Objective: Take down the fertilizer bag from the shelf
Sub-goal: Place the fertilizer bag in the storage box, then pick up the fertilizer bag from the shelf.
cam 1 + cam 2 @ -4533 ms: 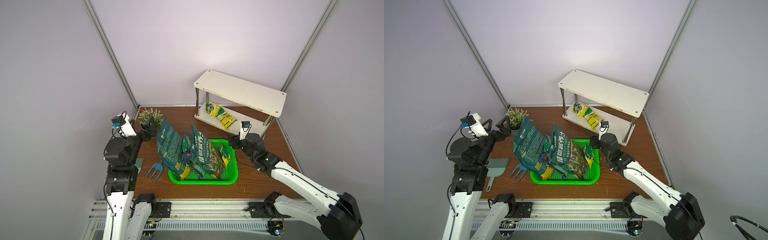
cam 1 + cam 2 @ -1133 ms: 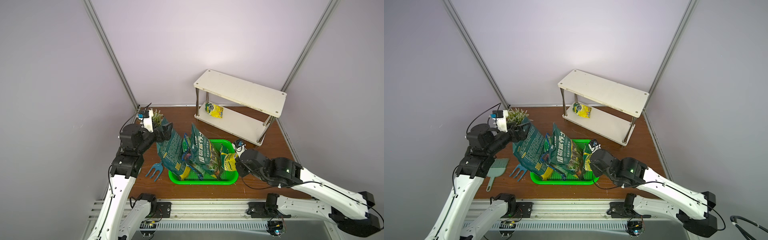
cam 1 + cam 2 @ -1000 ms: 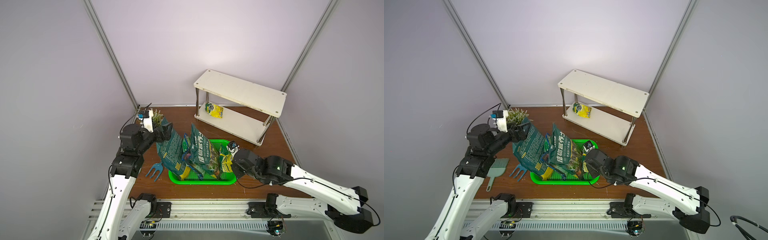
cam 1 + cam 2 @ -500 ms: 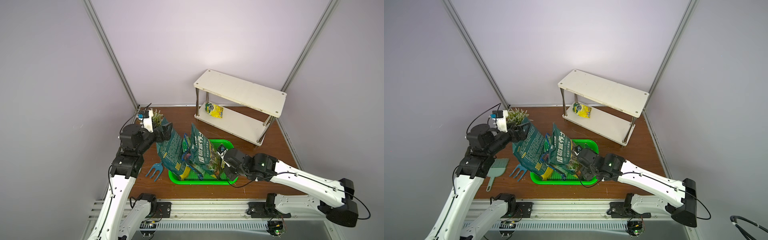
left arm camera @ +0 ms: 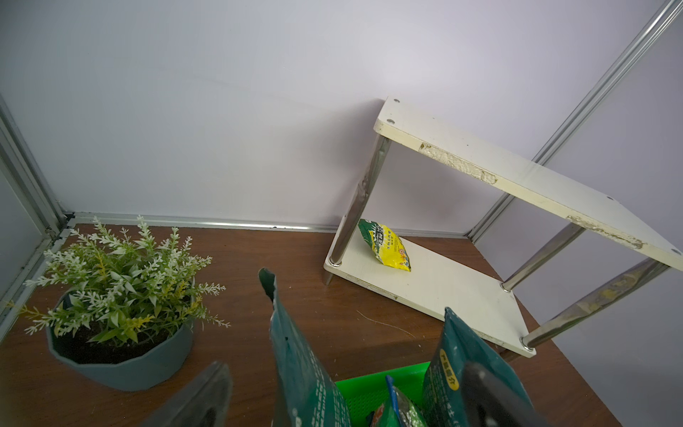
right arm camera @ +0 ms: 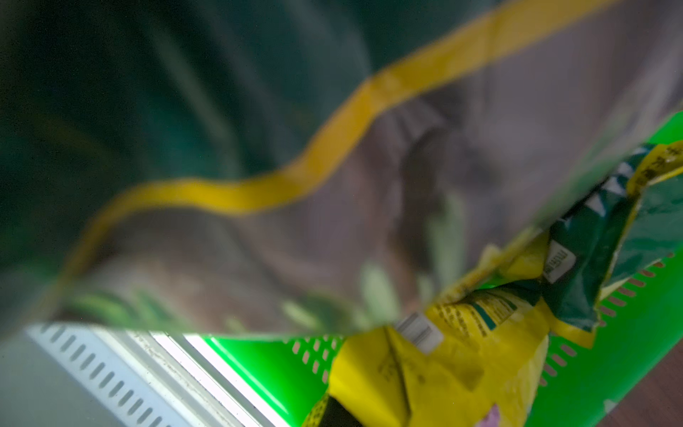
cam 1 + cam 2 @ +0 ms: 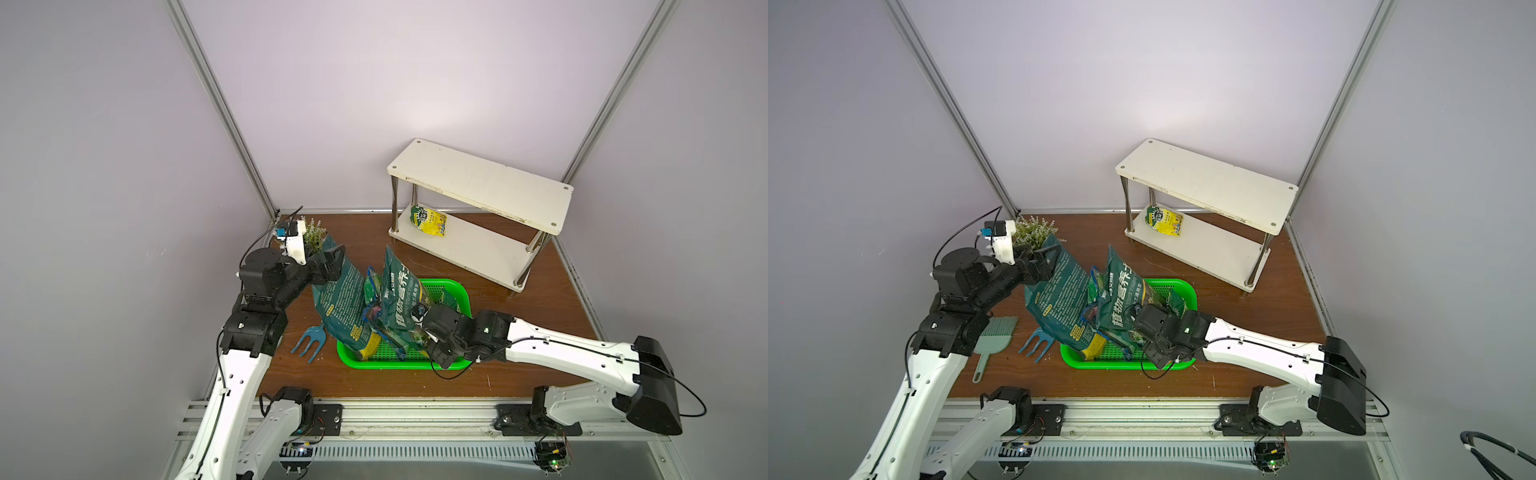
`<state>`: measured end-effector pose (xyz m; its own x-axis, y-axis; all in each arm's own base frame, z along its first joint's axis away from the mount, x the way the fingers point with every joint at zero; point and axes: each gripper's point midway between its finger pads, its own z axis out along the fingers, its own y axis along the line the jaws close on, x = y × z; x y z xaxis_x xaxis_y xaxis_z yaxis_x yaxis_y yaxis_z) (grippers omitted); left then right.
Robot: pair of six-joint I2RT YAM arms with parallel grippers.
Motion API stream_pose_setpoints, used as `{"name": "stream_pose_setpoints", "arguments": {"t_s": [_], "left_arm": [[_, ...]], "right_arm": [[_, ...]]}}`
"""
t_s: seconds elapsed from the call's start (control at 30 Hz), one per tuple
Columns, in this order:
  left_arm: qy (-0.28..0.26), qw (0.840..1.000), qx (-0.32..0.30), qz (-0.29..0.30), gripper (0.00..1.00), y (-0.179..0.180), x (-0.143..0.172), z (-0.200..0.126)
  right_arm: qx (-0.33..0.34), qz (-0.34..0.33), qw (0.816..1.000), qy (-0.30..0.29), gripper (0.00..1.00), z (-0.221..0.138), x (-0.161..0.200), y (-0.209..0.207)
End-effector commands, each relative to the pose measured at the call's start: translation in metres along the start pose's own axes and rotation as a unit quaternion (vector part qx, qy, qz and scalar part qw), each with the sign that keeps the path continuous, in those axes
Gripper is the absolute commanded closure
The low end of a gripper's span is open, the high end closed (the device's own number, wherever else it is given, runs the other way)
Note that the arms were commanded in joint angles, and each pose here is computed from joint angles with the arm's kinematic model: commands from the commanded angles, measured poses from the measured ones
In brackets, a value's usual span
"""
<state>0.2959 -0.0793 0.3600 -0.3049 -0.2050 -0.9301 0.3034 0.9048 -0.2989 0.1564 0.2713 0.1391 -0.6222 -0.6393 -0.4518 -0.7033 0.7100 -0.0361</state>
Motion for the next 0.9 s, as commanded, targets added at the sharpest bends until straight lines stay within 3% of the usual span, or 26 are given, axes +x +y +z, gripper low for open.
{"name": "stream_pose_setpoints", "arguments": {"t_s": [0.0,0.1,0.27,0.37,0.4,0.47,0.6,0.73,0.87], "left_arm": [[-0.01,1.0,0.003,0.011,0.0,-0.002,-0.002,-0.002],[-0.011,1.0,0.003,0.012,0.0,-0.003,-0.003,-0.003],[-0.011,1.0,0.003,0.012,0.0,-0.003,-0.003,-0.003],[-0.011,1.0,0.004,0.012,0.0,-0.003,-0.003,-0.003],[-0.011,1.0,0.004,0.012,0.0,-0.003,-0.003,-0.003],[-0.011,1.0,0.003,0.011,0.0,-0.002,-0.002,-0.002],[-0.012,1.0,0.002,0.011,0.0,-0.002,-0.002,-0.003],[-0.011,1.0,0.002,0.011,0.0,-0.002,-0.002,-0.002],[-0.011,1.0,0.002,0.01,0.0,-0.002,-0.002,-0.001]], "right_arm": [[0.009,0.032,0.998,-0.062,1.0,-0.003,-0.029,-0.01],[0.017,0.046,0.997,-0.066,1.0,-0.001,-0.028,-0.019],[0.06,0.058,0.995,-0.049,0.88,0.013,-0.018,-0.038],[0.043,0.063,0.995,-0.064,0.73,0.004,-0.023,-0.034],[0.03,0.066,0.994,-0.076,0.67,-0.002,-0.027,-0.031],[-0.004,0.073,0.99,-0.121,0.44,-0.025,-0.042,-0.025],[-0.013,0.103,0.965,-0.239,0.24,-0.086,-0.071,-0.037],[0.012,0.157,0.927,-0.341,0.17,-0.135,-0.091,-0.062],[0.022,0.185,0.911,-0.367,0.16,-0.137,-0.108,-0.069]]}}
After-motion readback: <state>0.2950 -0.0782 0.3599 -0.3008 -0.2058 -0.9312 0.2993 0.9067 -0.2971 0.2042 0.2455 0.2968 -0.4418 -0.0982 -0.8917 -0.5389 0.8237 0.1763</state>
